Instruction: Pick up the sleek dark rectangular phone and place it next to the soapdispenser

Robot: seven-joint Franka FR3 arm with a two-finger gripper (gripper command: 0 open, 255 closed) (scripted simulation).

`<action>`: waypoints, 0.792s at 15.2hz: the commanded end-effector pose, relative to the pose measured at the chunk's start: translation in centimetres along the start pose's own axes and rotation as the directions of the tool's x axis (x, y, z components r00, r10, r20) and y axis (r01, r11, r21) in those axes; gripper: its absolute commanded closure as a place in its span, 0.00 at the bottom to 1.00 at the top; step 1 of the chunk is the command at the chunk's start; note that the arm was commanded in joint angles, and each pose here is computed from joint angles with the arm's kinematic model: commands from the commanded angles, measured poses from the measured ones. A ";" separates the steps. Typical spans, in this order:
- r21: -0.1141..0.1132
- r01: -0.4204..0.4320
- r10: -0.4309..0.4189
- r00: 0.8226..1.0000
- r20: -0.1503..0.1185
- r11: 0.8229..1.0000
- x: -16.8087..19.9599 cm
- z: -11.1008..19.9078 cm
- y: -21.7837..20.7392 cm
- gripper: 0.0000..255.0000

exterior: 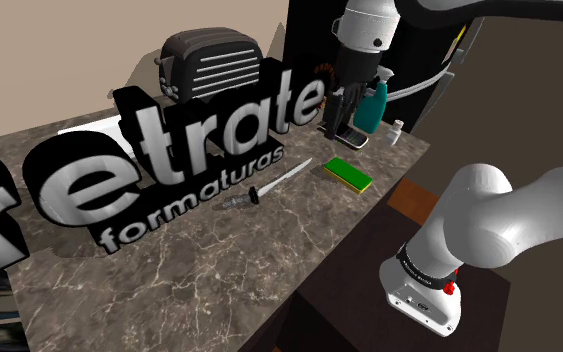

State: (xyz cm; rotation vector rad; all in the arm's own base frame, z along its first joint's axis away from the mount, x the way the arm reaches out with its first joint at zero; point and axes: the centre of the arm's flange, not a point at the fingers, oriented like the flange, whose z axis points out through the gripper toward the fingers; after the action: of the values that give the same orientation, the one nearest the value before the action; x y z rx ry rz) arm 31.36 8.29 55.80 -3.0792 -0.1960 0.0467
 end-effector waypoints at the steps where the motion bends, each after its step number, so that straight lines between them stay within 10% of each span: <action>1: 0.000 0.000 0.000 1.000 0.000 1.000 0.0 -1.0 -0.1 1.00; 12: 0.000 0.000 0.000 1.000 0.000 1.000 -0.2 -6.8 -0.4 1.00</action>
State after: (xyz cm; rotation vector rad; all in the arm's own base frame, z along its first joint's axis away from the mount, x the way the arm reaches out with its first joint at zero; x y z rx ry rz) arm 31.32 8.32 62.04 -3.0791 -0.1959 0.0469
